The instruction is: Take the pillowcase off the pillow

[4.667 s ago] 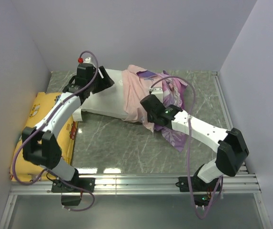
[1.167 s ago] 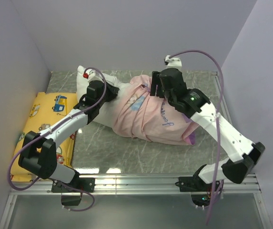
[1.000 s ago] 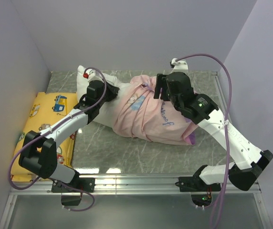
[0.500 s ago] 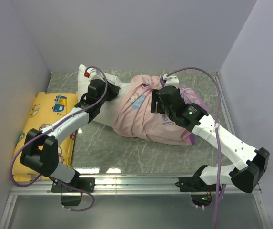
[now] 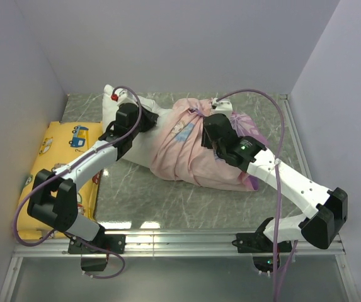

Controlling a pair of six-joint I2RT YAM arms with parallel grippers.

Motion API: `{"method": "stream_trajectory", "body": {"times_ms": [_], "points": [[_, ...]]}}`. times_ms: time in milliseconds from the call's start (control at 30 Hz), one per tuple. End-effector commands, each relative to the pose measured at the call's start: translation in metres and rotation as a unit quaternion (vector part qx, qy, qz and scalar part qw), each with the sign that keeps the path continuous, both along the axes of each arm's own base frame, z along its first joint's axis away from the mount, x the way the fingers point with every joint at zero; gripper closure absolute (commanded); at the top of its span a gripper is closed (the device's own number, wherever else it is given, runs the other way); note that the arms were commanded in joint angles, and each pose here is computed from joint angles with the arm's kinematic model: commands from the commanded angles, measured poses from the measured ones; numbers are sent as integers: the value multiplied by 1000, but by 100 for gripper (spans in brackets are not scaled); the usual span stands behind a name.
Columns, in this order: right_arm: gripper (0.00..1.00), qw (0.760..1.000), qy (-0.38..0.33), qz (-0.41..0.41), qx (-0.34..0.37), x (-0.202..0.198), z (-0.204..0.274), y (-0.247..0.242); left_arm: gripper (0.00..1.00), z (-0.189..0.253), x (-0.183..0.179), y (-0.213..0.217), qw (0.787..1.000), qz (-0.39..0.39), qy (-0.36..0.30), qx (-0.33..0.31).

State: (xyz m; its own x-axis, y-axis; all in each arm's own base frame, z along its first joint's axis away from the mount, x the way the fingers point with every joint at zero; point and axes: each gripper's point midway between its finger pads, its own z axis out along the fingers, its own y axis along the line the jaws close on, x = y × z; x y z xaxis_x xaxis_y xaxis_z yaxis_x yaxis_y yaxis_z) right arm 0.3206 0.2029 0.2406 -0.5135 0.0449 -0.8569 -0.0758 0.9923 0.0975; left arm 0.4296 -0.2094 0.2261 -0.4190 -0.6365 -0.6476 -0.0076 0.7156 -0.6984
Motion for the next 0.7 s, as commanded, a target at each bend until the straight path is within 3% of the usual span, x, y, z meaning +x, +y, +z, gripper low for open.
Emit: {"method": "stream_trajectory", "body": {"times_ms": [0,167,400,667], "points": [[60,999,35,-6,-27,-8,-28,-4,100,-62,-16,20,993,5,100,60],[83,999,27,-24,-37,-12,-22,-18,100,-60,-10,32,993,13,100,57],[86,994,24,-93,-44,-23,-16,-71,100,-47,15,79,993,53,100,31],[95,971,5,-238,-39,-31,4,-178,100,-19,51,158,988,118,99,17]]}}
